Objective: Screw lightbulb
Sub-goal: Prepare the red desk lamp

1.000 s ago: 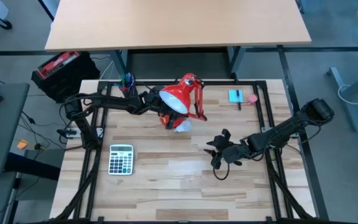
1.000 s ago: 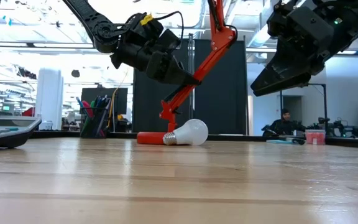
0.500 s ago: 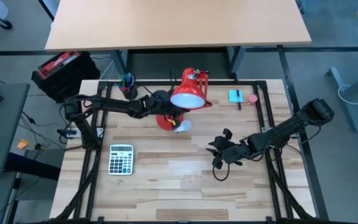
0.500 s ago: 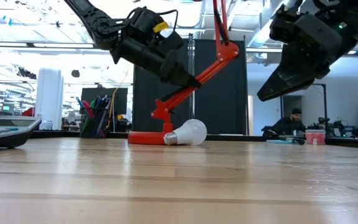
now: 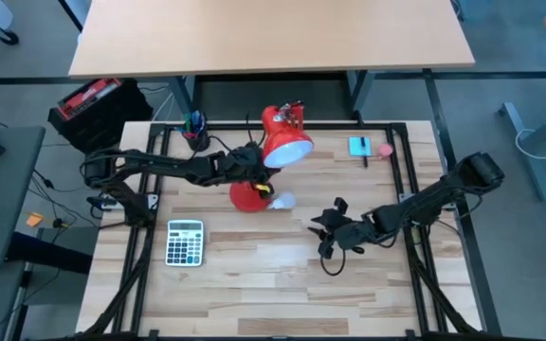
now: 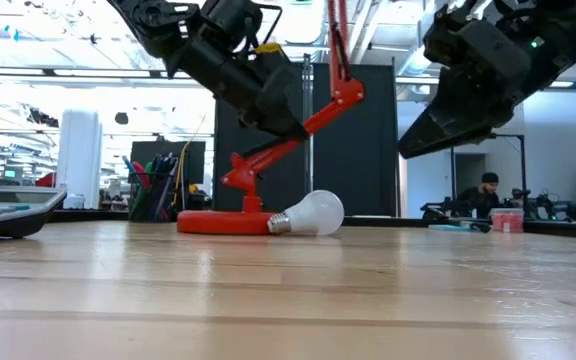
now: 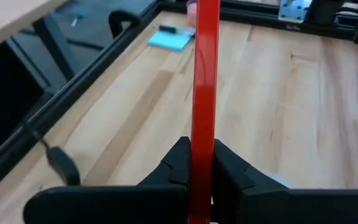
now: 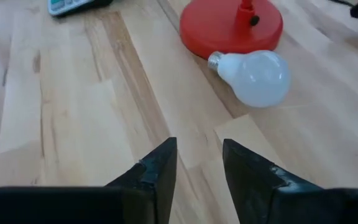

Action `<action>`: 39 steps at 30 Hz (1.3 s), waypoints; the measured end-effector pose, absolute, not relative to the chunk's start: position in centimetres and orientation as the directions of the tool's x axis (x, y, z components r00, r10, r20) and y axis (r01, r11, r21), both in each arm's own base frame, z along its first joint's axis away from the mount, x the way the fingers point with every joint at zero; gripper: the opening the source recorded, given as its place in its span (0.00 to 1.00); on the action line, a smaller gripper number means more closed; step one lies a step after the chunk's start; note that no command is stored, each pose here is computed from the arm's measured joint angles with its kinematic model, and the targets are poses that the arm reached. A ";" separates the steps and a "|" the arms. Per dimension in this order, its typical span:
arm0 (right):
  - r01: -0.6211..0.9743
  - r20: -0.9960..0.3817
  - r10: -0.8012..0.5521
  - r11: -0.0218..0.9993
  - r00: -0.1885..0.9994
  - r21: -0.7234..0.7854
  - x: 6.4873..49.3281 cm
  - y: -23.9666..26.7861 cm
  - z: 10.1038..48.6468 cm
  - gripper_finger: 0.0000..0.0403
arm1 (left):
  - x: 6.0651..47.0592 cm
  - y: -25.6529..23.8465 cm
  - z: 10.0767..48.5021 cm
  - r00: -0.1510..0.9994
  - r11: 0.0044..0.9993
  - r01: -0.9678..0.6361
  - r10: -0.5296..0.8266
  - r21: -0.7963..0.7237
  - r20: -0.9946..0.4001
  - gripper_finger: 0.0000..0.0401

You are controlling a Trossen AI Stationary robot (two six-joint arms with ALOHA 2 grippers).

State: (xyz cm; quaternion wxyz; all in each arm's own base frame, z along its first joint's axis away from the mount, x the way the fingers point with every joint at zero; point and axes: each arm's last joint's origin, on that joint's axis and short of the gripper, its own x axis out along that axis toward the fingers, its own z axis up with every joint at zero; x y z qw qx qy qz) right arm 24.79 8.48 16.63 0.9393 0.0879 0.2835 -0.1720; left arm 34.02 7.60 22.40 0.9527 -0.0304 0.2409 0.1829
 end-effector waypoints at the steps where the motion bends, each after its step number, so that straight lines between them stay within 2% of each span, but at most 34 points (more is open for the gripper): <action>1: 0.372 -0.565 -0.274 0.926 0.778 0.063 24.9 8.5 16.4 0.37 | 33.9 7.4 22.5 0.809 0.926 -0.376 0.344 0.029 -0.477 0.05; 7: 0.356 -0.557 -0.267 0.933 0.786 0.056 25.3 9.0 15.7 0.44 | 33.8 5.7 22.3 0.770 0.898 -0.439 0.390 0.026 -0.505 0.05; 13: 0.329 -0.555 -0.265 0.944 0.788 0.018 25.0 9.6 15.7 0.46 | 33.8 3.3 22.2 0.703 0.816 -0.576 0.525 0.048 -0.479 0.05; 19: 0.298 -0.583 -0.257 0.954 0.771 -0.026 24.5 10.1 15.4 0.46 | 33.8 2.2 22.2 0.700 0.796 -0.605 0.538 0.011 -0.470 0.05; 26: 0.295 -0.559 -0.244 0.955 0.792 0.001 24.7 10.3 15.6 0.46 | 33.9 2.6 22.2 0.698 0.797 -0.603 0.542 0.023 -0.468 0.07; 31: 0.306 -0.513 -0.239 0.951 0.825 0.050 25.2 10.2 16.2 0.46 | 33.8 3.1 22.2 0.690 0.795 -0.605 0.550 0.042 -0.470 0.16; 39: 0.337 -0.521 -0.263 0.940 0.812 0.051 25.4 9.5 16.1 0.46 | 33.8 3.2 22.2 0.683 0.804 -0.584 0.561 0.111 -0.468 0.42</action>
